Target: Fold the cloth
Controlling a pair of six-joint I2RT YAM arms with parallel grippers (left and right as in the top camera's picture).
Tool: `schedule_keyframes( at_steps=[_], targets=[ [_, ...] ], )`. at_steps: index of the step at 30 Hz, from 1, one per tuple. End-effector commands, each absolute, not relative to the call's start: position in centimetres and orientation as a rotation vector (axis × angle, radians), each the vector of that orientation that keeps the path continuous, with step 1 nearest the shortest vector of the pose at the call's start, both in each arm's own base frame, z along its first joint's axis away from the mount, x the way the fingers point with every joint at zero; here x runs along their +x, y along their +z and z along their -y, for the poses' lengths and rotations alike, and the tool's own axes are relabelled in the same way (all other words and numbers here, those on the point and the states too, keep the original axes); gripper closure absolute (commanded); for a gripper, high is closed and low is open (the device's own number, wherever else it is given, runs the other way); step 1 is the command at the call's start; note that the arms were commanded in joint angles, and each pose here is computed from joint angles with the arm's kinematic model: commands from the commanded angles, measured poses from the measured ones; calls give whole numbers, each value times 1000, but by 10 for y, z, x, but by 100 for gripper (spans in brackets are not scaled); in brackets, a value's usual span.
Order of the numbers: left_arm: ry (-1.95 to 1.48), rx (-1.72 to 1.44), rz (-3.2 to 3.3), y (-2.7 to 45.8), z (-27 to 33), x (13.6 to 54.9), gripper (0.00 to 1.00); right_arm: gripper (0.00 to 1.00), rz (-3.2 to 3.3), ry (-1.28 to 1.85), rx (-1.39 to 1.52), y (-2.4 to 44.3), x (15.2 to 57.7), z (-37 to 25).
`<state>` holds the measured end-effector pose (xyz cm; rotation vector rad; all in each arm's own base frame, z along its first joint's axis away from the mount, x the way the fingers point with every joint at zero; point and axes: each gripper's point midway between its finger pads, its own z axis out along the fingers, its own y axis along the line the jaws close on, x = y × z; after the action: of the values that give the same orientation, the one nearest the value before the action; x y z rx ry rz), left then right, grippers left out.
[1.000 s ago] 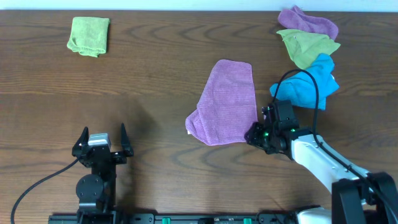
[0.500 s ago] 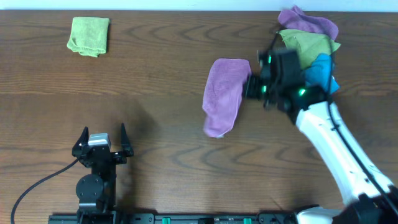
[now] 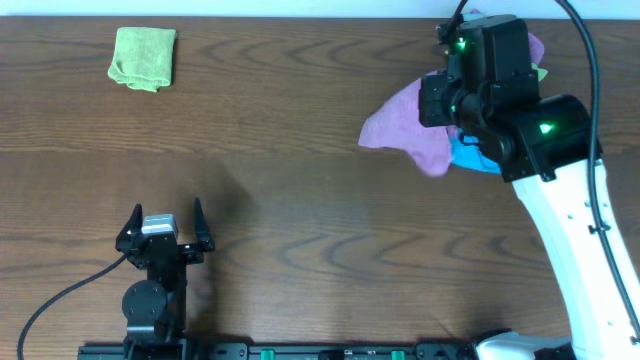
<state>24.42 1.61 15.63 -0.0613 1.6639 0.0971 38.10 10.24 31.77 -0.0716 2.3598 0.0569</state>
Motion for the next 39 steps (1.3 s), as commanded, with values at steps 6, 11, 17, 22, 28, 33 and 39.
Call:
schedule_keyframes(
  at_steps=[6,11,17,22,28,33,39],
  targets=[
    [147,-84,-1721,138,-24,242,5,99,-2243,-281,-39,349,394,-52],
    [148,-84,-1721,138,-24,242,5,99,-2129,-361,0,390,398,-38],
    [147,-84,-1721,138,-24,242,5,99,-2043,415,-431,410,388,-163],
    [147,-84,-1721,138,-24,242,5,99,-2143,463,-452,383,386,-167],
    [147,-84,-1721,138,-24,242,5,99,-2250,-17,101,351,419,-81],
    [147,-84,-1721,138,-24,242,5,99,-2193,-189,224,345,441,-58],
    [147,-84,-1721,138,-24,242,5,98,-2148,-184,200,352,452,-65]
  ],
)
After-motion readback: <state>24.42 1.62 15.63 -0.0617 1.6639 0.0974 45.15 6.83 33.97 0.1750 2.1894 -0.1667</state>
